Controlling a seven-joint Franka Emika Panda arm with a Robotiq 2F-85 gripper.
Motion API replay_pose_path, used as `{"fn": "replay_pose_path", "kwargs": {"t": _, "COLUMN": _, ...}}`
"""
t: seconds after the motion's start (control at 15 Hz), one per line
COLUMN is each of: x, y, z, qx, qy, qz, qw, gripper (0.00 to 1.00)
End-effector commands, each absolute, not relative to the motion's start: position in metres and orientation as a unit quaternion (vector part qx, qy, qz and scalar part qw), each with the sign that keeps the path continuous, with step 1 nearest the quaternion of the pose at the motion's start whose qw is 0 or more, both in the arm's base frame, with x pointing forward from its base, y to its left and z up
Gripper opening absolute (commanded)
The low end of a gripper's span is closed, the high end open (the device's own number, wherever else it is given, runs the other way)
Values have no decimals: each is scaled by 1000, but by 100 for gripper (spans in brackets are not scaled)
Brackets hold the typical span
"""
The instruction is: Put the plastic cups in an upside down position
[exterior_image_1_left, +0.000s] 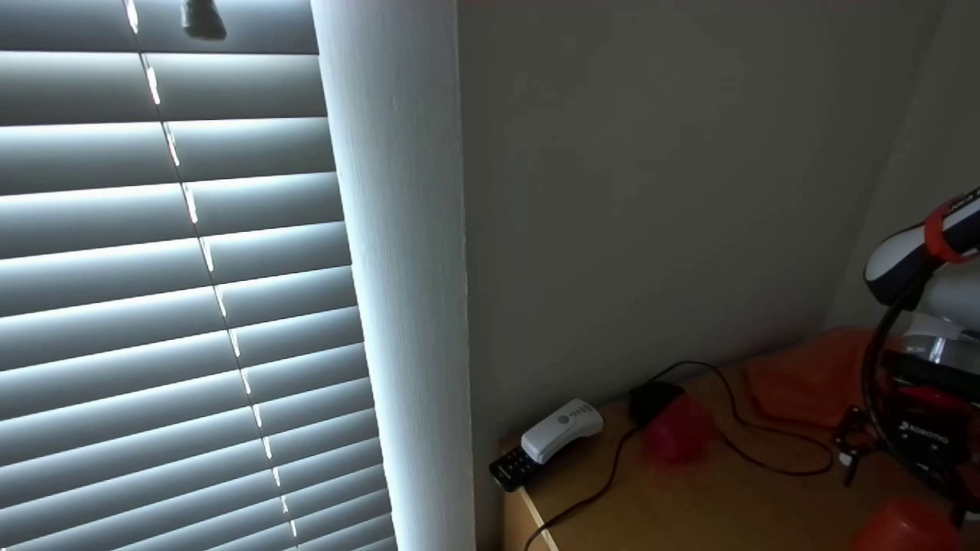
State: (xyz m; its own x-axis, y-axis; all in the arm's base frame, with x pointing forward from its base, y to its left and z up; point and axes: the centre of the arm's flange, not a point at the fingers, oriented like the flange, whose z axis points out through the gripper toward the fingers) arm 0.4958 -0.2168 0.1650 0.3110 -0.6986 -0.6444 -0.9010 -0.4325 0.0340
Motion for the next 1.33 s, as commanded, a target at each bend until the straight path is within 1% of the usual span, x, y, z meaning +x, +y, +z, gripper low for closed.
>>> {"fn": "replay_pose_path", "kwargs": {"t": 0.0, "x": 490, "y": -187, "z": 206, "qx": -820, "qy": 514, "qz": 223, "qw": 114, "gripper": 100}}
{"fn": "replay_pose_path", "kwargs": {"t": 0.2, "x": 507, "y": -168, "z": 232, "qx": -835, "qy": 520, "qz": 157, "qw": 85, "gripper": 100}}
{"fn": "replay_pose_path", "kwargs": {"t": 0.53, "x": 538, "y": -116, "z": 259, "qx": -854, "qy": 510, "qz": 76, "qw": 67, "gripper": 100}}
{"fn": "replay_pose_path", "kwargs": {"t": 0.6, "x": 545, "y": -136, "z": 252, "qx": -851, "qy": 510, "qz": 94, "qw": 81, "gripper": 100}}
{"fn": "replay_pose_path", "kwargs": {"t": 0.73, "x": 551, "y": -118, "z": 258, "qx": -856, "qy": 505, "qz": 82, "qw": 77, "gripper": 100}}
{"fn": "replay_pose_path", "kwargs": {"t": 1.0, "x": 549, "y": -118, "z": 256, "qx": -855, "qy": 506, "qz": 83, "qw": 75, "gripper": 100}}
{"fn": "replay_pose_path", "kwargs": {"t": 1.13, "x": 543, "y": -117, "z": 251, "qx": -850, "qy": 514, "qz": 83, "qw": 83, "gripper": 100}}
{"fn": "replay_pose_path", "kwargs": {"t": 1.27, "x": 551, "y": -106, "z": 251, "qx": -850, "qy": 510, "qz": 83, "qw": 100, "gripper": 100}}
